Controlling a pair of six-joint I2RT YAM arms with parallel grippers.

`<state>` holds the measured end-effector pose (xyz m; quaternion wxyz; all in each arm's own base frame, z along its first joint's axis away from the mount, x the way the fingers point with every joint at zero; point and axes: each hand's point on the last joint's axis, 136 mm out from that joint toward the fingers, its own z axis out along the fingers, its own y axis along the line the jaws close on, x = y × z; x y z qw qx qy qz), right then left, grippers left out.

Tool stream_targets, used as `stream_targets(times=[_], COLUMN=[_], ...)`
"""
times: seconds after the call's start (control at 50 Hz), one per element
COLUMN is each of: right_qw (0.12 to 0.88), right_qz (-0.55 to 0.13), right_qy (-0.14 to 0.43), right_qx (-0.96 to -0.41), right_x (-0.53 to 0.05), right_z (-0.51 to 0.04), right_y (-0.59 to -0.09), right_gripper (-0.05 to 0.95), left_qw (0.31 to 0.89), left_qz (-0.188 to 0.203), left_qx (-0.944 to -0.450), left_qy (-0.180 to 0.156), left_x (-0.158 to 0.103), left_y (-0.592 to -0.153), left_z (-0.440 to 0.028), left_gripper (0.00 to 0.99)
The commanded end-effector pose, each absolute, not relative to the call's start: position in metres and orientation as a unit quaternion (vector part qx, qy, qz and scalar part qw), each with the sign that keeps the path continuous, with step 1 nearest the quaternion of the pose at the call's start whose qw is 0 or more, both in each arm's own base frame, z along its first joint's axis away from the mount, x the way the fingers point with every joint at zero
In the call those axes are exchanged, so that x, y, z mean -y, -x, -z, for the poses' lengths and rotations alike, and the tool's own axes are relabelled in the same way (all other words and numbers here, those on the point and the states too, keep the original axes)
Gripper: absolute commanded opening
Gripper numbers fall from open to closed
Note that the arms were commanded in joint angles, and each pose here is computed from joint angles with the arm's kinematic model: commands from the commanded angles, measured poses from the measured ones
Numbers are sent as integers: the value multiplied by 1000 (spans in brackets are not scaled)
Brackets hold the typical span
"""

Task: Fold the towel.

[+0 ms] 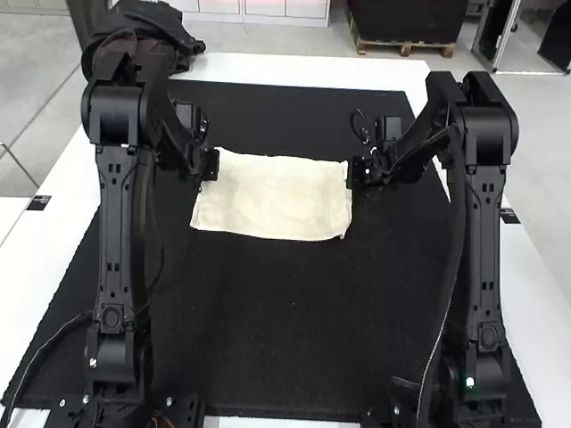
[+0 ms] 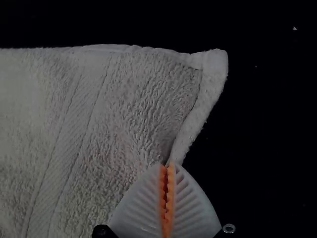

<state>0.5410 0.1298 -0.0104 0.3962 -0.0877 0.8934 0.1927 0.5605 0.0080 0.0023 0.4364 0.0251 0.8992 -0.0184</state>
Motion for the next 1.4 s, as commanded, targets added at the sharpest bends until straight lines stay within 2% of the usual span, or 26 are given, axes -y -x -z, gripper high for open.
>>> stream_targets(times=[0.0, 0.52, 1.0, 1.38], right_qw=[425, 437, 419, 431], right_qz=[-203, -232, -242, -247], right_qy=[69, 74, 74, 71], right_qx=[-879, -866, -872, -865], right_x=[-116, -125, -124, -117], right_z=[-28, -63, -60, -80], right_y=[-548, -535, -512, -506], right_gripper=[-25, -25, -25, -23], left_qw=[473, 455, 472, 482], left_qz=[8, 31, 29, 28], left_qx=[-881, -889, -880, -875], left_qy=[-21, -31, -35, -38], left_x=[-24, -14, -12, -14], left_y=[-569, -539, -517, -504], left_z=[-43, -44, -66, -82], left_gripper=[26, 26, 26, 26])
